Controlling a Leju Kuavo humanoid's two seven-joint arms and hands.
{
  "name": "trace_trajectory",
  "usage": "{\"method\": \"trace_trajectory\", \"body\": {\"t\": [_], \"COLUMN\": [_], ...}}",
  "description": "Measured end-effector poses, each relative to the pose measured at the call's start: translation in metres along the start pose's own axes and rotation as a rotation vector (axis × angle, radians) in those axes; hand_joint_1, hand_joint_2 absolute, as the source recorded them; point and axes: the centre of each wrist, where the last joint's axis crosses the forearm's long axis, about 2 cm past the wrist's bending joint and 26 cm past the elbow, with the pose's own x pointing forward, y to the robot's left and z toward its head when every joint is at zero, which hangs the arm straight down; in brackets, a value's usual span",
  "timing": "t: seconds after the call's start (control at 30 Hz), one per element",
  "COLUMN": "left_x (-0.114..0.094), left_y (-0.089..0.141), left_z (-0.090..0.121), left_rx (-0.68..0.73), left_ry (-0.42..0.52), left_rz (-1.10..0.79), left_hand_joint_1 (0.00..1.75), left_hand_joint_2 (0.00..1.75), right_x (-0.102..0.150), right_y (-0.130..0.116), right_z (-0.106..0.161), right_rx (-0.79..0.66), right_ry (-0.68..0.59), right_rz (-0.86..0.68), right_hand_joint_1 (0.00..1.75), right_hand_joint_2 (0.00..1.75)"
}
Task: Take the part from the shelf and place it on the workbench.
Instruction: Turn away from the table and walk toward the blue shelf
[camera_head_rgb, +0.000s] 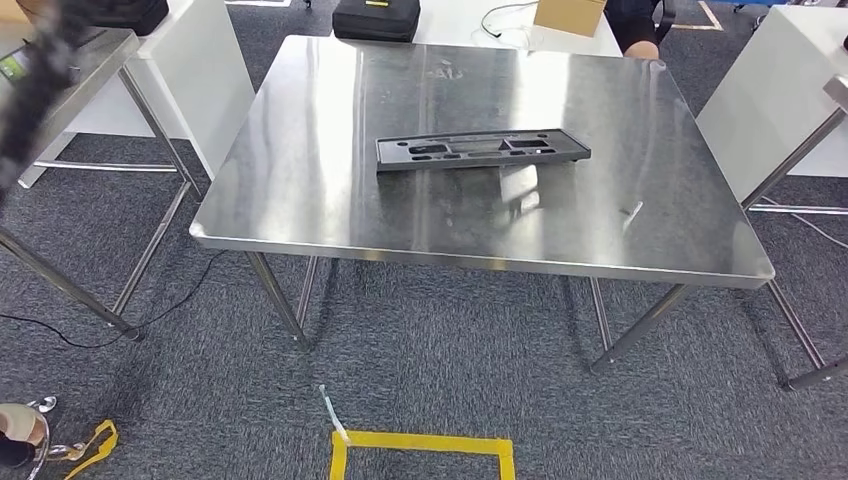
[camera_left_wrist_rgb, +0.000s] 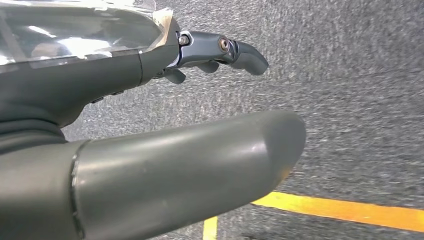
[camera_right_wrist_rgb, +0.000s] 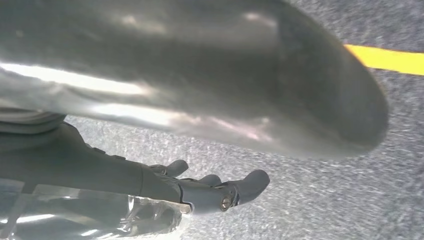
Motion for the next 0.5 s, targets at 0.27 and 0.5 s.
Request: {"method": "trace_trajectory", "body": {"t": [0.27, 0.5], "left_x": [0.0003, -0.0020], "left_y": [-0.0008, 0.0002], "left_z": [0.0004, 0.0003], "left_rx": [0.001, 0.009], "left_ry": [0.005, 0.008], "left_rz": [-0.001, 0.003], "left_hand_joint_1": [0.00, 0.00], "left_hand_joint_2": [0.00, 0.00], "right_x": [0.0036, 0.0040], "right_y": [-0.0010, 0.0001], "right_z": [-0.0007, 0.0002], "right_rx": [-0.011, -0.014], "right_ry": [-0.005, -0.008], "right_rz": [0.003, 0.011], "right_hand_joint_1": [0.00, 0.00], "right_hand_joint_2": [0.00, 0.00]}}
